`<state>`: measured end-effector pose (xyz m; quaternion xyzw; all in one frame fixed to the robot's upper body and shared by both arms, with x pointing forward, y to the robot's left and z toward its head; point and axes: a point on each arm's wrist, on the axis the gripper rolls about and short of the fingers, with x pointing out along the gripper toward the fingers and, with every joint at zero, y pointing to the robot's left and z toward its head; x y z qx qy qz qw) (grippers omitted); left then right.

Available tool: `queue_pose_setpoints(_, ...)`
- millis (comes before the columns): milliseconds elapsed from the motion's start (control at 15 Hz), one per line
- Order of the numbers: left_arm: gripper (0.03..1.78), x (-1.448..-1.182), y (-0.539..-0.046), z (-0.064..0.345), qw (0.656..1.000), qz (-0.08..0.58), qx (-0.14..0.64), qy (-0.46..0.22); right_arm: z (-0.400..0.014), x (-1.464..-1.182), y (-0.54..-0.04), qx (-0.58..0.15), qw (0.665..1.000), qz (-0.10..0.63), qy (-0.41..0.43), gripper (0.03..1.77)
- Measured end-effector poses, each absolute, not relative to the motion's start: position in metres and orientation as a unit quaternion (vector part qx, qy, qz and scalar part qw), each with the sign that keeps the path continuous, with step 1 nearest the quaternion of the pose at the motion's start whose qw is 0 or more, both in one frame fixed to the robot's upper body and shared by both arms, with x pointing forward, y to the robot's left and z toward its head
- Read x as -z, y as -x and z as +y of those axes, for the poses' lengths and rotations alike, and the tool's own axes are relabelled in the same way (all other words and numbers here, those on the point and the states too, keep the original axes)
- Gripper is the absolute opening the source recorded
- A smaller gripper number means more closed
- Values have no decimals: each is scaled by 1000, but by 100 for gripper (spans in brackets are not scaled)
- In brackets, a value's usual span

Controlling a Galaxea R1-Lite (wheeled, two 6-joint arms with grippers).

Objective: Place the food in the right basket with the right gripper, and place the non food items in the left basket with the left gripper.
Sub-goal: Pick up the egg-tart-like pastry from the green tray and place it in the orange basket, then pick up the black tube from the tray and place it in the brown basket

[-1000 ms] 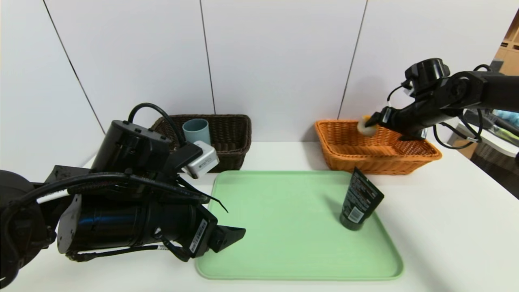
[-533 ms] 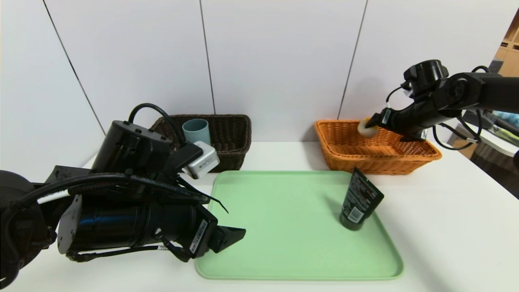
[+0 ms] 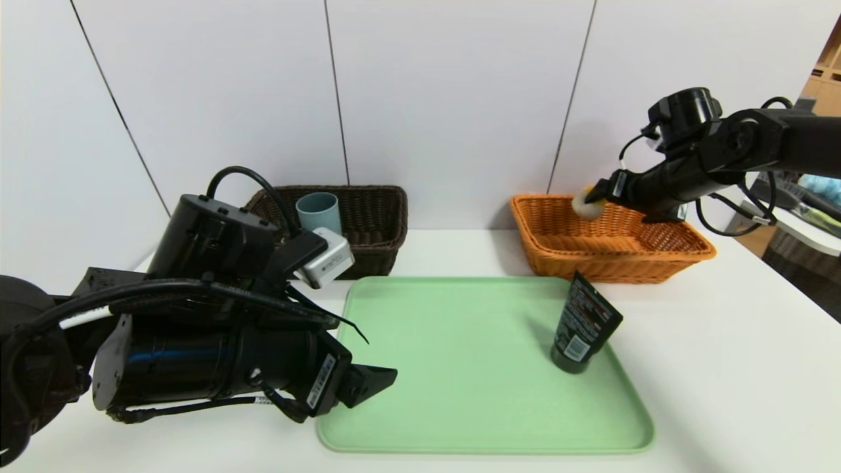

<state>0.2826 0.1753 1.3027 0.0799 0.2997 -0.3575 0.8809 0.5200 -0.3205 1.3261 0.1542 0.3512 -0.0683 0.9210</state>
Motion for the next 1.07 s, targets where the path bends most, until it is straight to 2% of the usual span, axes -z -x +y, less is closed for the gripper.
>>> queue_pose_setpoints(267,169,-1302,-283,176,883,300,352,-82,-314,-1323,-508,62,925,373,-51,169)
queue_pose_setpoints(467,169,-1302,-283,176,883,300,351,-81,-307,-1329,-508,81,934,348,19,169)
queue_pose_setpoints(600,169,-1302,-283,176,883,300,351,-82,-305,-1336,-511,78,946,313,16,169)
queue_pose_setpoints(800,169,-1302,-283,176,885,300,348,-81,-304,-1349,-504,74,951,301,-9,169)
queue_pose_setpoints(1067,169,-1308,-282,178,889,287,348,-76,-302,-1375,-469,32,942,333,-37,169)
